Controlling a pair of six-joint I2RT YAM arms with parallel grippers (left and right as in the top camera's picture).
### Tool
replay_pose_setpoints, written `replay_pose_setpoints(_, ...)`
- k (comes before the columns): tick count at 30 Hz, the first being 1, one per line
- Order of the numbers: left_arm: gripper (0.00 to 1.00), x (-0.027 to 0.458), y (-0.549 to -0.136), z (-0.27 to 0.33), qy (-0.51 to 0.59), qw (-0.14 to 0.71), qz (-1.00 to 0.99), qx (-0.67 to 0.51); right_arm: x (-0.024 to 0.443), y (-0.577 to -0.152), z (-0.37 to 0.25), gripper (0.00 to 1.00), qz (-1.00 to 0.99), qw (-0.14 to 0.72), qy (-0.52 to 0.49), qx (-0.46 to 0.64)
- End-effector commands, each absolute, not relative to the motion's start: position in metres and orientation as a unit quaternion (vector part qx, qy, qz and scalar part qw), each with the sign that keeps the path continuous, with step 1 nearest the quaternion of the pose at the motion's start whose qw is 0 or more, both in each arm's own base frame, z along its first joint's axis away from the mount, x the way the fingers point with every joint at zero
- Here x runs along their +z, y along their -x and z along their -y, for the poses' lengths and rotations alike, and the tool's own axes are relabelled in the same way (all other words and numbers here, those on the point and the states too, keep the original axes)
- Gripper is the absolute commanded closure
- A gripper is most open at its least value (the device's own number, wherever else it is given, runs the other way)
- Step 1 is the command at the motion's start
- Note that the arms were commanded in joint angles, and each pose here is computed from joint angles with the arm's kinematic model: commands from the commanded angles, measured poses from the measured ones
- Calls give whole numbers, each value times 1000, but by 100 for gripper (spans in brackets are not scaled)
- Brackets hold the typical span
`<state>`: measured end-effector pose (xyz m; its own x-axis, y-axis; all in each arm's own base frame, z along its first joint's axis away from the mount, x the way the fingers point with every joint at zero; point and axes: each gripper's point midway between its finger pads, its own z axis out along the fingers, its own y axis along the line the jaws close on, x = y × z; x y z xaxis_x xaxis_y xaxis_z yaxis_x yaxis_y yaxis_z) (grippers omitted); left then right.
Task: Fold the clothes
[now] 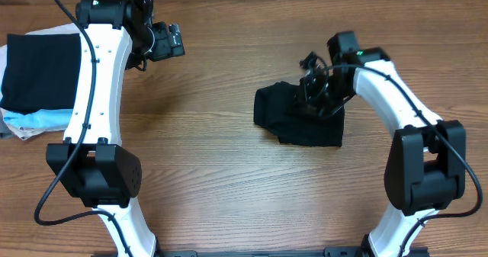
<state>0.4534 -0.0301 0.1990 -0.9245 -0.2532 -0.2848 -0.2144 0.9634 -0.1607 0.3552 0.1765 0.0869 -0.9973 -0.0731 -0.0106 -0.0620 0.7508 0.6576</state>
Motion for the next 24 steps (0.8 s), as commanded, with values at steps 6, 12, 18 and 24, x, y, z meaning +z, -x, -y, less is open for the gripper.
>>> replay_pose_setpoints(6, 0, 198, -454, 30, 119, 154, -979, -60, 42, -311, -196, 96, 929, 71, 35, -361)
replay_pose_setpoints(12, 0, 198, -454, 30, 119, 154, -979, -59, 40, -313, -205, 96, 926, 57, 16, -372)
replay_pose_setpoints(18, 0, 198, -454, 30, 119, 154, -979, -59, 92, -332, -230, 96, 871, 35, -18, -490)
replay_pose_setpoints(24, 0, 198, -454, 30, 119, 154, -979, -59, 133, -365, -229, 96, 865, -35, -44, -498)
